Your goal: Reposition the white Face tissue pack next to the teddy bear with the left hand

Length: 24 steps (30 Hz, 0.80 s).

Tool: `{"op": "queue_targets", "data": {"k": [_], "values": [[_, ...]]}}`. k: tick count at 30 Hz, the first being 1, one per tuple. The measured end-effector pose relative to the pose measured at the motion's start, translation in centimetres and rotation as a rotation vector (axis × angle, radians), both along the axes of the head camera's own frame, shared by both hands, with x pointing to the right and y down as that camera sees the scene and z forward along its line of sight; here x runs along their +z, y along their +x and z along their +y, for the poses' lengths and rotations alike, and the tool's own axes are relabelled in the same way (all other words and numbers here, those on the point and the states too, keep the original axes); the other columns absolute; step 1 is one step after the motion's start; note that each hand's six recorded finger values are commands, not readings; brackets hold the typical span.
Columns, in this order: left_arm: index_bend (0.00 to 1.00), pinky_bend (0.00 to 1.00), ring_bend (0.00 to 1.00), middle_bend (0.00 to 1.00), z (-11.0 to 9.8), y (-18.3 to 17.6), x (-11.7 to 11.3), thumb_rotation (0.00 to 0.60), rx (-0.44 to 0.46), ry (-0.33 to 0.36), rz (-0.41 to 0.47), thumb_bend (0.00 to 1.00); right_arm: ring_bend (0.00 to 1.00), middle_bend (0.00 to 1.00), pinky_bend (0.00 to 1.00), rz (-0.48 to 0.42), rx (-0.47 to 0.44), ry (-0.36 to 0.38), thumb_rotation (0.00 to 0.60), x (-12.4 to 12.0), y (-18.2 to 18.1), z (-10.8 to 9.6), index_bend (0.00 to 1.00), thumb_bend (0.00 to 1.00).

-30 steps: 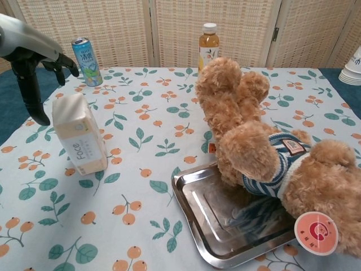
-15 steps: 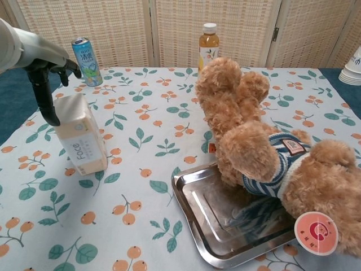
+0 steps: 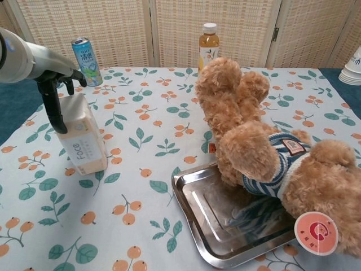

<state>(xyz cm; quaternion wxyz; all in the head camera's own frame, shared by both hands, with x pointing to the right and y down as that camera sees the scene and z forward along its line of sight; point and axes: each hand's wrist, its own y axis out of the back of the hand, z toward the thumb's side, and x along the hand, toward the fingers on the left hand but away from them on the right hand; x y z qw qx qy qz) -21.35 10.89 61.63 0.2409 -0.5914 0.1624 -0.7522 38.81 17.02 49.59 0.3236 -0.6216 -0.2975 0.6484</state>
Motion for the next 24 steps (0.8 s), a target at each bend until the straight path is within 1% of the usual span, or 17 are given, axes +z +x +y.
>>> {"op": "queue_targets", "data": {"k": [5, 11, 16, 18, 22, 24], "values": [[0.05, 0.21, 0.02, 0.13, -0.3, 0.1, 0.1, 0.600, -0.005, 0.002, -0.001, 0.13, 0.00, 0.04, 0.00, 0.006, 0.005, -0.008, 0.600, 0.2, 0.2, 0.0, 0.13, 0.12], [0.06, 0.22, 0.03, 0.14, -0.9, 0.6, -0.2, 0.600, -0.010, 0.014, 0.012, 0.13, 0.00, 0.05, 0.00, 0.009, 0.010, -0.015, 0.600, 0.5, 0.4, -0.1, 0.13, 0.12], [0.08, 0.23, 0.05, 0.15, -0.8, 0.7, -0.1, 0.600, -0.013, 0.011, 0.011, 0.13, 0.00, 0.04, 0.00, 0.009, 0.011, -0.017, 0.600, 0.5, 0.4, -0.1, 0.13, 0.12], [0.09, 0.23, 0.06, 0.17, -0.6, 0.9, 0.1, 0.600, -0.010, -0.001, 0.010, 0.13, 0.00, 0.05, 0.00, 0.008, 0.015, -0.016, 0.600, 0.5, 0.5, -0.2, 0.13, 0.12], [0.12, 0.25, 0.09, 0.20, -0.6, 1.0, 0.3, 0.600, -0.009, 0.001, 0.004, 0.13, 0.00, 0.05, 0.00, 0.006, 0.018, -0.011, 0.600, 0.3, 0.5, -0.3, 0.13, 0.12], [0.16, 0.26, 0.13, 0.24, -0.5, 1.0, 0.5, 0.600, -0.012, 0.000, 0.002, 0.13, 0.00, 0.05, 0.00, 0.006, 0.017, -0.012, 0.600, 0.3, 0.5, -0.3, 0.13, 0.12]]}}
